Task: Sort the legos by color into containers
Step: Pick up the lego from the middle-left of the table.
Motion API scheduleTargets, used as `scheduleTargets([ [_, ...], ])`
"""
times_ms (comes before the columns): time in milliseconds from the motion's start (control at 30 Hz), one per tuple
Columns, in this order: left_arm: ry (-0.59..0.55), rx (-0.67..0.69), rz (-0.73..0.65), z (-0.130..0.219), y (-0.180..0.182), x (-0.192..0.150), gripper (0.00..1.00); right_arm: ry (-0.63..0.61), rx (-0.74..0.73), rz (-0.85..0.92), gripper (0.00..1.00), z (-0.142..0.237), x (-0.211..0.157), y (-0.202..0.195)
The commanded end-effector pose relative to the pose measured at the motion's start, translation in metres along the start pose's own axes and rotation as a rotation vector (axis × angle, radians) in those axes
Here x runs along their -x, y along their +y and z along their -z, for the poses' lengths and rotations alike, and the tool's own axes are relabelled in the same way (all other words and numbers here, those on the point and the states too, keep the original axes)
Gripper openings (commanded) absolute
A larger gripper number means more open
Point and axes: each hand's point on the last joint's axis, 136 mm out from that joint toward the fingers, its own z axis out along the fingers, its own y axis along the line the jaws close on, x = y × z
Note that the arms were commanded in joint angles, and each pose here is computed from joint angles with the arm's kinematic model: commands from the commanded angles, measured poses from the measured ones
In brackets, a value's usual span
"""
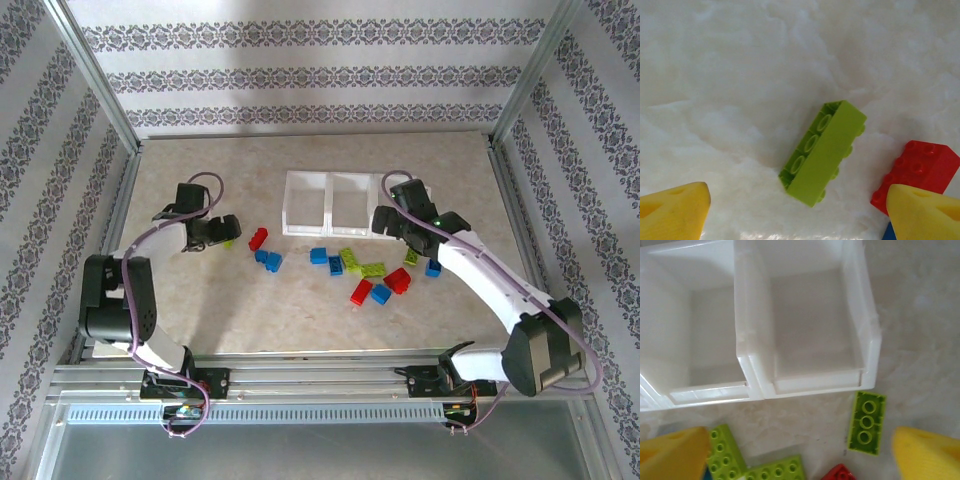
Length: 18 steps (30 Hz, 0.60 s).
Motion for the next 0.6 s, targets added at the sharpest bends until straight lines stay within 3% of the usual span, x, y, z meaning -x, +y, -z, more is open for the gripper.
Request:
scheduleTargets([
  [0,0.054,0.041,-0.066,-0.008,-0.006,-0.004,0.88,-0.077,-0.047,-0.067,0.98,0.010,0.009,-0.018],
  [267,0.143,0.118,-0.039,-0.037,0.002,-0.007,0.63,-0.118,-0.075,-0.108,0.99,0.023,0.007,-0.037],
  [567,0.138,0.157,-0.025,-0.041,0.007,-0.001,0.32,-0.123,-0.117,-0.135,0.98,0.022,-0.001,-0.051],
])
